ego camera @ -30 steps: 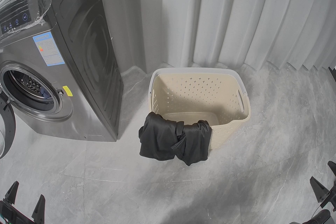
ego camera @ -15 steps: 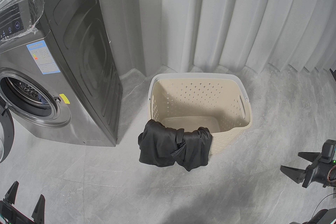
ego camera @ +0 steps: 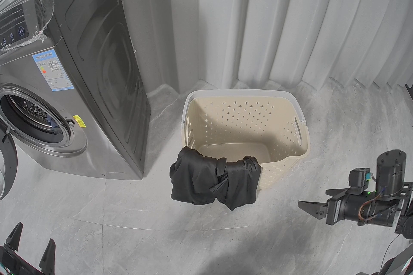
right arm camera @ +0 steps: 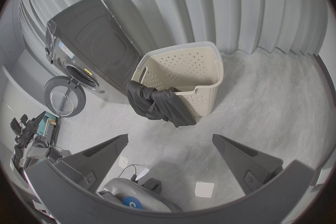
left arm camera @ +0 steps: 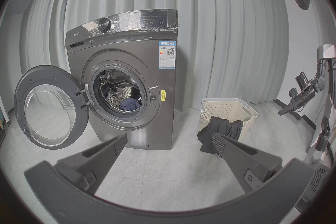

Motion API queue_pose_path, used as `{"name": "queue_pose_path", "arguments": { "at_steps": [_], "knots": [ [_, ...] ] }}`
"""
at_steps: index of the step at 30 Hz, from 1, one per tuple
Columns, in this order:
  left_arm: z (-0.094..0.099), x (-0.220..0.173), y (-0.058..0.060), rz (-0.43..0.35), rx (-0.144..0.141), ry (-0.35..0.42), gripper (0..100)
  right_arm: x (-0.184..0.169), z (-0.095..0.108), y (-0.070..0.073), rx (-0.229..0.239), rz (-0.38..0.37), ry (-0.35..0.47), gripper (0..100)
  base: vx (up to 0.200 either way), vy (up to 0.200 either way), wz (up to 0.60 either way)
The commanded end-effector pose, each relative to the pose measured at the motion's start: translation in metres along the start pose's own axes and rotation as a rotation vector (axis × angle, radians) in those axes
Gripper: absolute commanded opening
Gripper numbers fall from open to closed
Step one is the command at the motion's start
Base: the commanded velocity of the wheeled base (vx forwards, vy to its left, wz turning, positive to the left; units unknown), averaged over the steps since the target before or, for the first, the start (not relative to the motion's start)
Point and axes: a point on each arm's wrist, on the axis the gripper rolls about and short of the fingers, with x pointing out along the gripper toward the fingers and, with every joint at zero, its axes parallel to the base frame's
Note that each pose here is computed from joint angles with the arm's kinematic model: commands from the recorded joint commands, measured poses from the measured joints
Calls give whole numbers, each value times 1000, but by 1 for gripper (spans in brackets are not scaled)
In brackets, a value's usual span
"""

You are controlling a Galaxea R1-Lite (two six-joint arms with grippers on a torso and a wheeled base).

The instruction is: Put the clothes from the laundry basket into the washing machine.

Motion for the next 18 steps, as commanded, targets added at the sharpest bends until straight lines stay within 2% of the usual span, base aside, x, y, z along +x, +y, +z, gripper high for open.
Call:
{"name": "queue_pose_path", "arguments": {
  "at_steps": [1, 4, 5, 10, 14, 18],
  "knots": [
    [-5, 0, 0, 2, -1, 6, 100, 40, -1, 8, -12, -20, 78, 100, 0, 0, 0],
    [-5, 0, 0, 0, -1, 4, 100, 46, -1, 9, -12, -28, 81, 100, 0, 0, 0],
    [-5, 0, 0, 0, -1, 4, 100, 61, 0, 11, -16, -33, 77, 100, 0, 0, 0],
    [-5, 0, 0, 0, -1, 4, 100, 86, 2, 15, -19, -28, 42, 100, 0, 0, 0],
    [-5, 0, 0, 2, -7, 4, 100, 111, -2, 21, -20, -47, -5, 100, 0, 0, 0],
    [-5, 0, 0, 2, -10, 4, 100, 129, -7, 23, -22, -48, 2, 100, 0, 0, 0]
  ]
}}
